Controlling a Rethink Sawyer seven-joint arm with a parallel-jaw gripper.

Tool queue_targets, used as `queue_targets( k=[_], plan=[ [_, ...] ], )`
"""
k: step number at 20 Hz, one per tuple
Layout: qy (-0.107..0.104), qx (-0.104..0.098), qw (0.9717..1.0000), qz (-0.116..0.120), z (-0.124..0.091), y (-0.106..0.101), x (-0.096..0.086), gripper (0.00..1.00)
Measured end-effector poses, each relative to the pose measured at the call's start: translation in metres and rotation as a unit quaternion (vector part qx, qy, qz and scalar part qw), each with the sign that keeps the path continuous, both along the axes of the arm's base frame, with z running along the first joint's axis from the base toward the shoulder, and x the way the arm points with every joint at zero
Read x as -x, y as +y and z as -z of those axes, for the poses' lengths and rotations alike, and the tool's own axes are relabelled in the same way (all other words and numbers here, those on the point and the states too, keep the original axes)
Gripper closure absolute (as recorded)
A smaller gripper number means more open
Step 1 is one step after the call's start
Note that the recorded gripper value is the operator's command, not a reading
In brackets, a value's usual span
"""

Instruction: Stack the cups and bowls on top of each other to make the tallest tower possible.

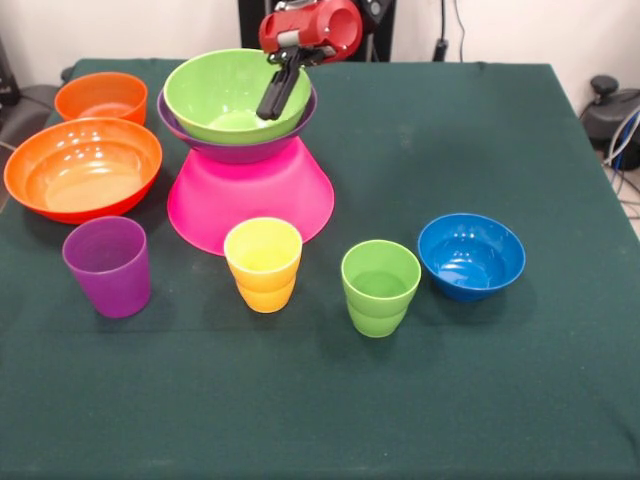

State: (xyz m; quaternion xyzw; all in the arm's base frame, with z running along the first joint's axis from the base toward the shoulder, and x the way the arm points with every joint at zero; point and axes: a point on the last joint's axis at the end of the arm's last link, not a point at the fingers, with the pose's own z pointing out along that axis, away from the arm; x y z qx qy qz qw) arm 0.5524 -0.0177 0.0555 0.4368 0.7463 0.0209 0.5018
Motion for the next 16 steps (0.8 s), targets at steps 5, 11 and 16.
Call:
queue_targets(
  k=[5,11,16],
  plan=[
    [-0.006,-0.003,1.0000,0.001,-0.0075,0.0009,0.0004,1.00],
    [-0.010,-0.011,0.9998,-0.013,-0.0095,0.0033,0.0019,1.00],
    [-0.013,-0.023,0.9990,-0.037,-0.0085,0.0071,0.0072,1.00]
  ],
)
